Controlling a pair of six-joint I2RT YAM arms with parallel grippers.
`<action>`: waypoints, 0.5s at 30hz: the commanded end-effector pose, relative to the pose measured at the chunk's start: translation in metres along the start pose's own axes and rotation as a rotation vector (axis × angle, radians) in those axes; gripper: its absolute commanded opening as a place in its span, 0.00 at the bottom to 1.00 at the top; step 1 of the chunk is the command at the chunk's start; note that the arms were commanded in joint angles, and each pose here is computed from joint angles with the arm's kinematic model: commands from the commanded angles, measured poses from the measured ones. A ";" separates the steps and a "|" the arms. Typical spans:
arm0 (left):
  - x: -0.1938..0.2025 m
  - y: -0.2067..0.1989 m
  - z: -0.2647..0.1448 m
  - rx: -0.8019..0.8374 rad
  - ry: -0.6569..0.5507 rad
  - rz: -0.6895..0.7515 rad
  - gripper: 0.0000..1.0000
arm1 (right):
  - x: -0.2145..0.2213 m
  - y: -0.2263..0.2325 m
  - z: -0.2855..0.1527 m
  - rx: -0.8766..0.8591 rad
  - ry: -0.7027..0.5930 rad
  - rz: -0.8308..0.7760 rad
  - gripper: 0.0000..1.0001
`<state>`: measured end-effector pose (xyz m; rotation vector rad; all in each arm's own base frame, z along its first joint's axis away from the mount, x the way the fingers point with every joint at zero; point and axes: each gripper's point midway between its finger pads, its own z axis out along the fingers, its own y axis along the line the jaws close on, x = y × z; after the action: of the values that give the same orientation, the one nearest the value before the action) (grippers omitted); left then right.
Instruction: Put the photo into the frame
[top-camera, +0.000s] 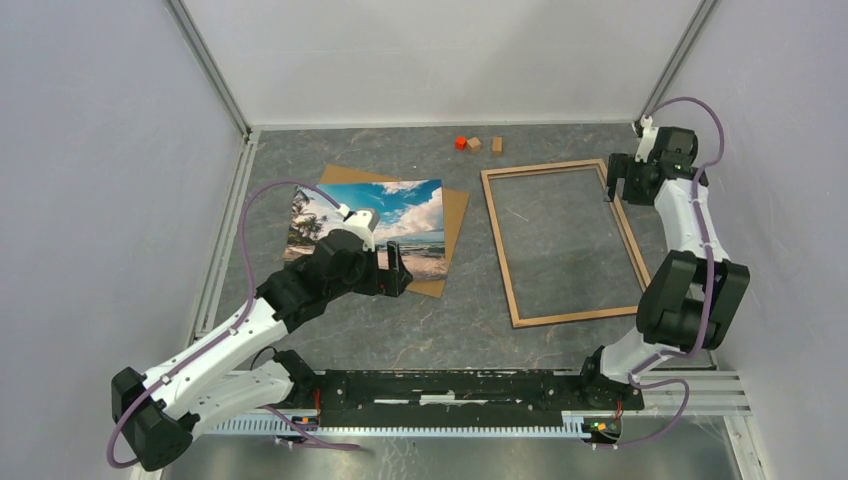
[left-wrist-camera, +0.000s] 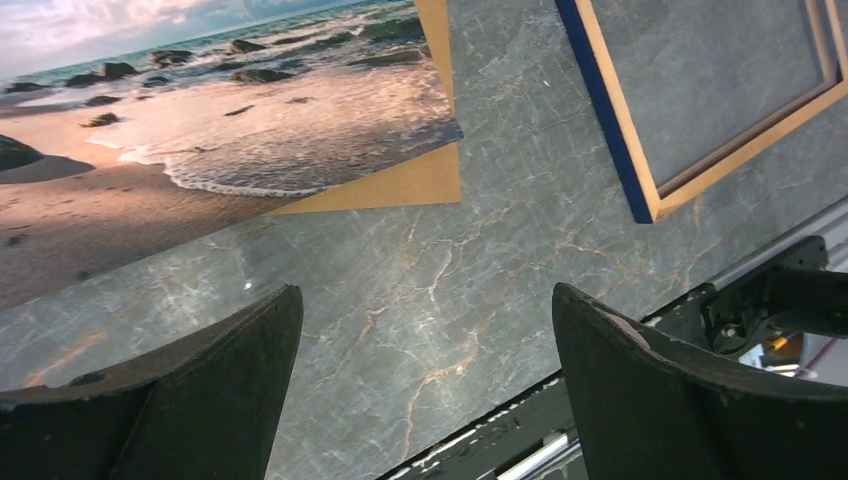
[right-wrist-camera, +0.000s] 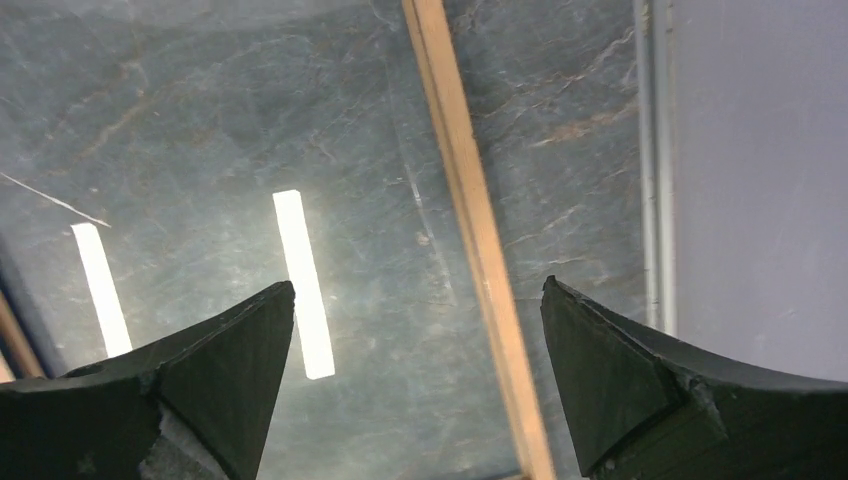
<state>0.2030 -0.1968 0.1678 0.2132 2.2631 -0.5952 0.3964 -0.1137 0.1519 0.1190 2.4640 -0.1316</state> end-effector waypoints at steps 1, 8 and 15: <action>-0.005 -0.019 0.008 0.072 -0.010 -0.079 1.00 | -0.019 0.030 -0.003 -0.066 -0.155 0.208 0.98; -0.003 -0.025 0.010 0.086 0.037 -0.070 1.00 | 0.043 0.059 0.031 -0.141 0.071 0.162 0.98; 0.021 -0.045 0.025 0.207 0.102 -0.192 1.00 | 0.016 0.018 0.052 -0.025 -0.119 0.155 0.98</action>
<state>0.1941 -0.2266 0.1519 0.1950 2.3408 -0.7705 0.3837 -0.0741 0.0812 0.2627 2.5158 0.0109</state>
